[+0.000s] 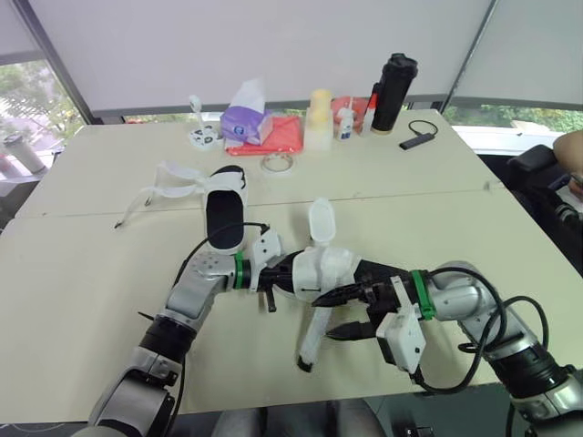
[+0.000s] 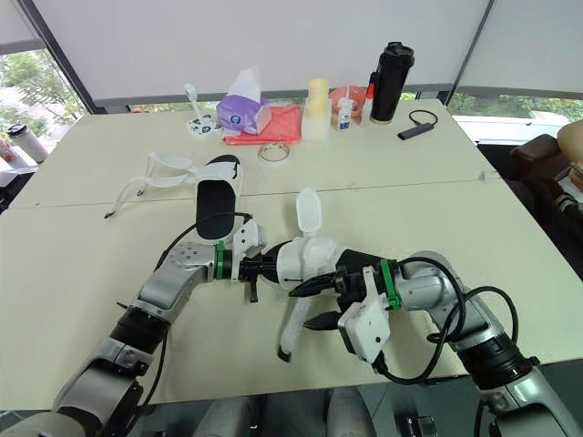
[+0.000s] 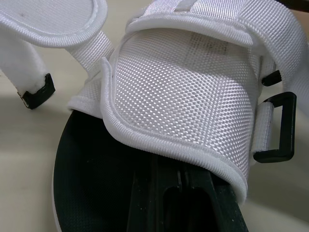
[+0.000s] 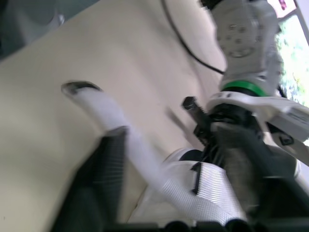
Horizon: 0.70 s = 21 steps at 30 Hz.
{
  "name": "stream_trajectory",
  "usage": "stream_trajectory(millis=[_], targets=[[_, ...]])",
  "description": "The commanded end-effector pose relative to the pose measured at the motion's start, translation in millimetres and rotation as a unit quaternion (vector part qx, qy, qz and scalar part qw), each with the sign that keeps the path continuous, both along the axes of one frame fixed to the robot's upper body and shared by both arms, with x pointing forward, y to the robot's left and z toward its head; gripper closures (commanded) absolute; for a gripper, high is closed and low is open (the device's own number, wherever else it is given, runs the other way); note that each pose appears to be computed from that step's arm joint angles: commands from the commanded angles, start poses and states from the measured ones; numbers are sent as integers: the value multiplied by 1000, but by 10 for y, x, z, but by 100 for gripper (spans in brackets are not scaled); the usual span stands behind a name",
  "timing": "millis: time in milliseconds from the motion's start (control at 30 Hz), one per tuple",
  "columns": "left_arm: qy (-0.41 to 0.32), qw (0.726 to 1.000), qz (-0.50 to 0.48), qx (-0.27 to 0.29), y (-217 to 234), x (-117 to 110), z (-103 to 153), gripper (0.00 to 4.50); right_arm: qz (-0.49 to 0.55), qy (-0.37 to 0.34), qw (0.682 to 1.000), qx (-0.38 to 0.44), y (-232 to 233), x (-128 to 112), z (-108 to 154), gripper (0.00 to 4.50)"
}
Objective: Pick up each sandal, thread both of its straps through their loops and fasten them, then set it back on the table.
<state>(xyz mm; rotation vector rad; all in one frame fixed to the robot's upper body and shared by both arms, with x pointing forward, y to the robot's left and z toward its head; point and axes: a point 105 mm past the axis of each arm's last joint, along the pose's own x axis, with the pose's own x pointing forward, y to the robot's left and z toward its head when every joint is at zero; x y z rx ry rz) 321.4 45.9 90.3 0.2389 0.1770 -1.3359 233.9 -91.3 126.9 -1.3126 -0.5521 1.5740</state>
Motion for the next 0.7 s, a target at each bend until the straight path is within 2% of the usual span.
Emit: stream_trajectory(millis=[33, 167, 233, 333, 467, 600, 700], targets=[[27, 999, -11, 15, 10, -99, -110, 450, 12, -38, 999, -22, -83, -5, 15, 3], [26, 999, -27, 11, 38, -193, -34, 450, -30, 4, 998, -51, -319, -33, -6, 3], [25, 999, -36, 12, 54, -259, -7, 450, -80, 79, 993, -18, -390, -82, 77, 3], [25, 999, -45, 13, 59, -345, 16, 450, -154, 204, 967, 18, -451, -153, 204, 3], [24, 999, -45, 13, 44, -367, 20, 450, -252, 392, 883, 54, -445, -194, 275, 3], [17, 998, -53, 21, 11, -379, 4, 450, -312, 526, 790, 46, -420, -225, 255, 3], [10, 999, -44, 27, 25, -310, -13, 450, -342, 591, 730, 37, -399, -233, 205, 3]])
